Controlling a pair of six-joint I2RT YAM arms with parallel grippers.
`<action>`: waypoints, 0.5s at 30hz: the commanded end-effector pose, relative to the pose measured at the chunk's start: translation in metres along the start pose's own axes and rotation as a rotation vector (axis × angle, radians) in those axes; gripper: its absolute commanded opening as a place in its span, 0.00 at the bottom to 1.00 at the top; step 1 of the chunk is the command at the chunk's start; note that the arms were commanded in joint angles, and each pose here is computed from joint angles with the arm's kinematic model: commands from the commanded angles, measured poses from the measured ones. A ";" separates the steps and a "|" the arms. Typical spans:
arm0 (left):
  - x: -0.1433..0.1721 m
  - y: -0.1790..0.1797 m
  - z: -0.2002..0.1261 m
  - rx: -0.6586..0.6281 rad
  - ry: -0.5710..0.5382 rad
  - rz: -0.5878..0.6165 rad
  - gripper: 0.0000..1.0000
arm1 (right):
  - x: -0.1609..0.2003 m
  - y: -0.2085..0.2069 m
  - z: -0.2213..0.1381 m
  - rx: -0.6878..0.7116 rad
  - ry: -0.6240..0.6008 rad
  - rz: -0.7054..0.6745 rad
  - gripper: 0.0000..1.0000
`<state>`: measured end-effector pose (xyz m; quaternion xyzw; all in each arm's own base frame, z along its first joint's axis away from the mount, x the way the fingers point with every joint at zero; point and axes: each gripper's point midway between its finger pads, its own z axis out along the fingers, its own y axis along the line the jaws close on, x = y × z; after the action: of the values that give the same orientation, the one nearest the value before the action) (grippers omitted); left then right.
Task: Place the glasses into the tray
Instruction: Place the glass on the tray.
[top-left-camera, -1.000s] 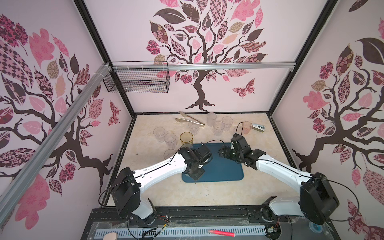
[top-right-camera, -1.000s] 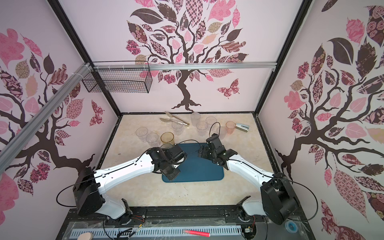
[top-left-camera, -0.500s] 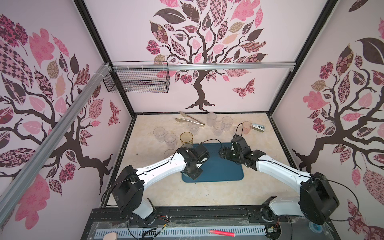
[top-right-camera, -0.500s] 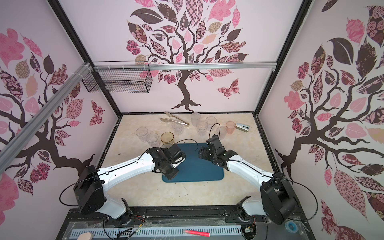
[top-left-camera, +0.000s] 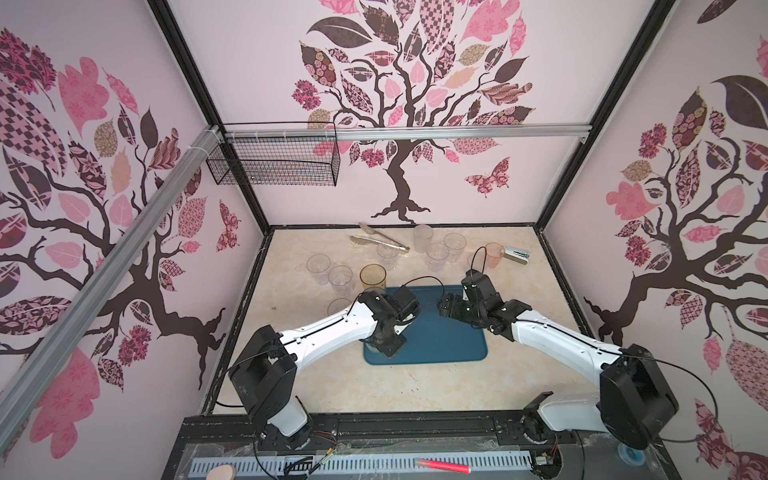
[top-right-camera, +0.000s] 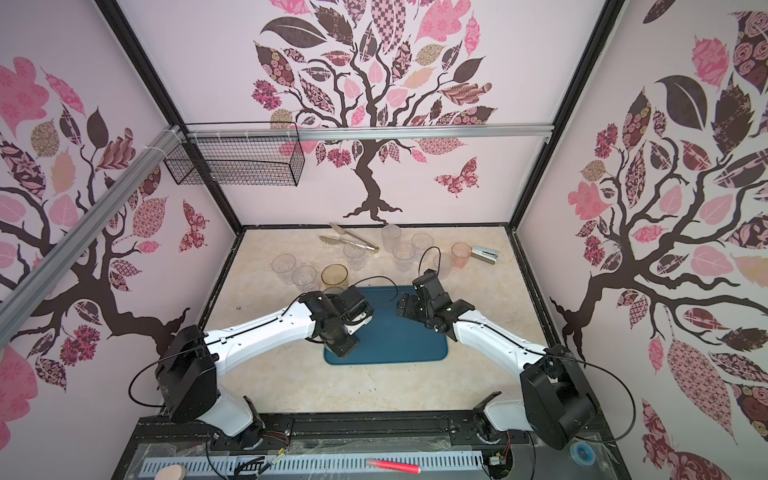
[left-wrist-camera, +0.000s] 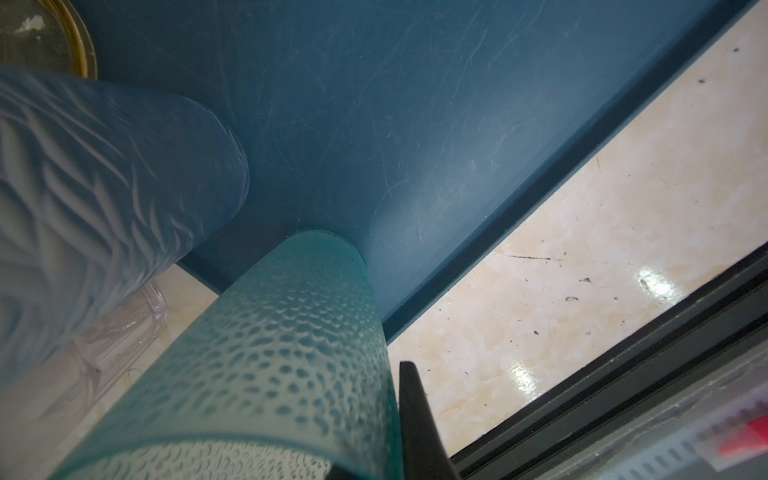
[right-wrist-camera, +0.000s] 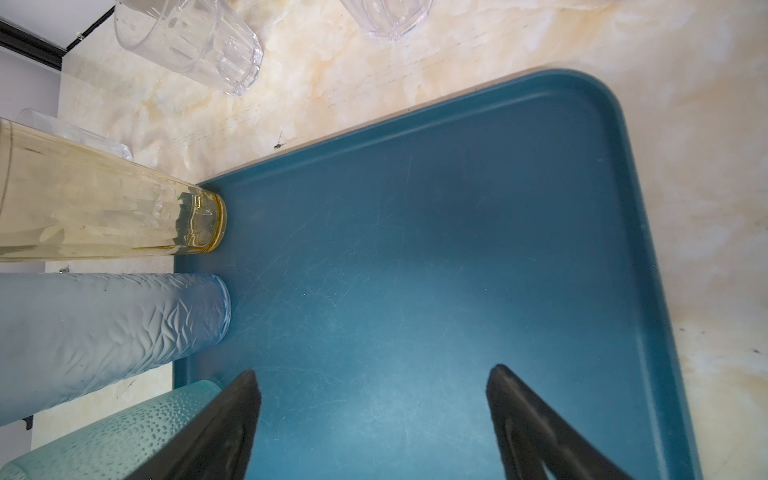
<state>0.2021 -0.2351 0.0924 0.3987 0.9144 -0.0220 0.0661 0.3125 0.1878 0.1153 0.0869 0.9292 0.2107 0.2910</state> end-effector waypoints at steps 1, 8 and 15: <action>-0.002 0.000 0.002 0.010 0.012 -0.002 0.15 | -0.011 0.009 -0.008 -0.021 -0.032 -0.007 0.88; -0.004 0.004 -0.008 -0.008 -0.022 -0.011 0.27 | -0.013 0.012 -0.008 -0.027 -0.029 -0.012 0.88; -0.009 0.007 -0.025 -0.019 -0.052 -0.005 0.29 | -0.013 0.017 -0.006 -0.040 -0.014 -0.009 0.88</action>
<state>0.2024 -0.2307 0.0951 0.3937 0.9167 -0.0187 0.0652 0.3143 0.1905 0.1198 0.0851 0.9274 0.2167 0.2929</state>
